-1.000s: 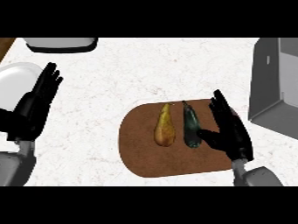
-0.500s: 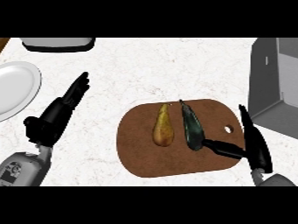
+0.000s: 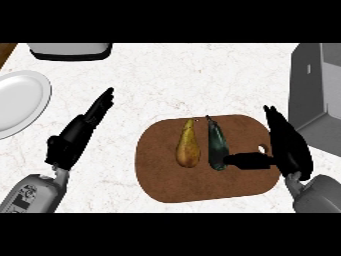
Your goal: Pick the eggplant from the cutting board and place it in the cardboard box
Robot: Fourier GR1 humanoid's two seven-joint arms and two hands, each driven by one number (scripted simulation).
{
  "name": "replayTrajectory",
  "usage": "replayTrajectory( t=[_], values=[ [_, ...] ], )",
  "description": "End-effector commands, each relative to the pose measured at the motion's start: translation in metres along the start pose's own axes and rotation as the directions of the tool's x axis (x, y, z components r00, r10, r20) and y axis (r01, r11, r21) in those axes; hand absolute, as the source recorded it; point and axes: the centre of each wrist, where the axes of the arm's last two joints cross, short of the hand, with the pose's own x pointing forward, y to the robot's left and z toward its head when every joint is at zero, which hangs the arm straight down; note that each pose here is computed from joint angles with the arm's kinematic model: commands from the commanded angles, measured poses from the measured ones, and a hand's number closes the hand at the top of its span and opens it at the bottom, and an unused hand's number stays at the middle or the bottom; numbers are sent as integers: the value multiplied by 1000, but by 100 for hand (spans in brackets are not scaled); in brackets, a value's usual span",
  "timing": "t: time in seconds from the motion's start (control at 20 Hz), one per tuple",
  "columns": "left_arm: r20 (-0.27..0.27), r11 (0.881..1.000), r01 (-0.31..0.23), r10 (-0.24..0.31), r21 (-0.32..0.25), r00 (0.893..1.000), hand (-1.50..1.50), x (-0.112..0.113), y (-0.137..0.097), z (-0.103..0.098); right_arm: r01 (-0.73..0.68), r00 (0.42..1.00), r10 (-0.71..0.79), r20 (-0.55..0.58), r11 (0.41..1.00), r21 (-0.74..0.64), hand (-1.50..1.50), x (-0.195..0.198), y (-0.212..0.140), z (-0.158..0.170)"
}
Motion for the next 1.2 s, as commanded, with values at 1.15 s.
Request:
replayTrajectory(
  t=[1.15],
  values=[
    [13,1000,5,-5,-7,1000,0,-10,-6,10,-7,948,110,-300,946,325,-150,152,-29,2]
  ],
)
